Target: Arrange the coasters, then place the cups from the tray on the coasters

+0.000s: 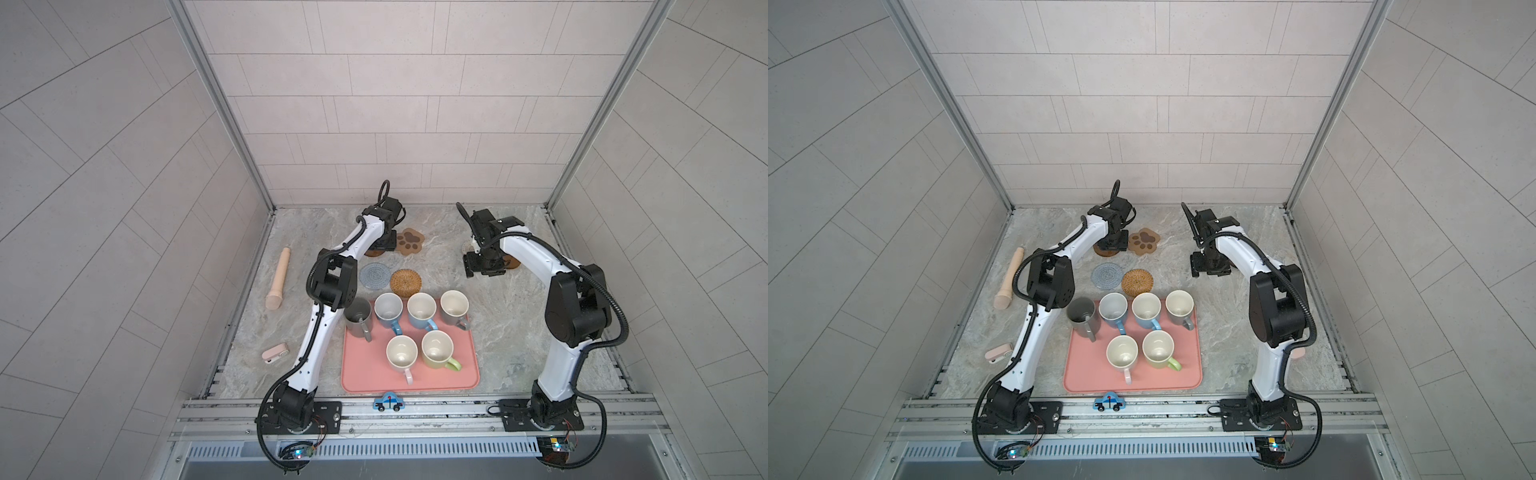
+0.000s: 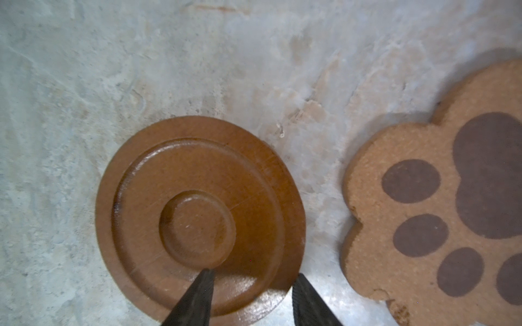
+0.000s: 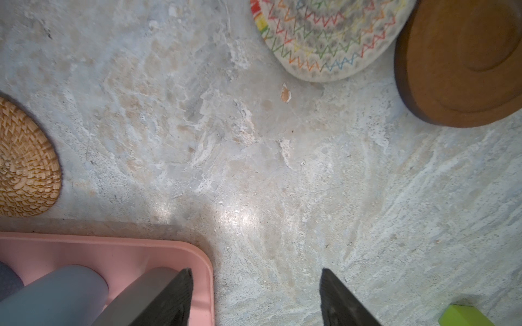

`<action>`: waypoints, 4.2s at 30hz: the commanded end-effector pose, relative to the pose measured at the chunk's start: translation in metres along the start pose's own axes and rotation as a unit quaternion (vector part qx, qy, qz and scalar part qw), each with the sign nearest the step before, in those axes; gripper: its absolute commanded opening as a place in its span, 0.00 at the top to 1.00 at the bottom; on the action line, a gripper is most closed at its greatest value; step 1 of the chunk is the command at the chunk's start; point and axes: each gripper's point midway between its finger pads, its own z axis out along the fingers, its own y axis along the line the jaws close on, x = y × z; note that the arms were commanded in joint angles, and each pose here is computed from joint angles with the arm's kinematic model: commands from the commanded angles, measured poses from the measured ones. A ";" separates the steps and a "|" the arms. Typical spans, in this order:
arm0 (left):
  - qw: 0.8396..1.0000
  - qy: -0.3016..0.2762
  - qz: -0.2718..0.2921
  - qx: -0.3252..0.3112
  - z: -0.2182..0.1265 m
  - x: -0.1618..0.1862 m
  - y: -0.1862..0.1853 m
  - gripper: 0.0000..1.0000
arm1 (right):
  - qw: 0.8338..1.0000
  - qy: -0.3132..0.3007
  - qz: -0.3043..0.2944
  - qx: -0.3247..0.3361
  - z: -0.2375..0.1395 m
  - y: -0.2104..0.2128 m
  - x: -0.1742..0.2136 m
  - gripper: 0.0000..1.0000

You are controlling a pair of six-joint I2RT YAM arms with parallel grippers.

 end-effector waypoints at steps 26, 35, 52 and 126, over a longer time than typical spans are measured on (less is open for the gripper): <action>0.981 -0.127 -0.081 0.121 -0.114 -0.057 -0.027 0.41 | 0.998 -0.058 -0.026 -0.024 -0.012 0.016 -0.064 0.27; 0.978 -0.151 -0.085 0.118 -0.145 -0.056 -0.015 0.41 | 0.997 -0.074 -0.003 -0.033 -0.001 0.016 -0.103 0.27; 0.967 -0.171 -0.127 0.141 -0.156 -0.040 -0.006 0.39 | 0.995 -0.052 0.087 -0.024 0.064 -0.020 -0.144 0.28; 0.965 -0.181 -0.144 0.123 -0.165 -0.039 0.011 0.39 | 0.983 0.010 0.100 -0.156 0.142 0.079 -0.139 0.32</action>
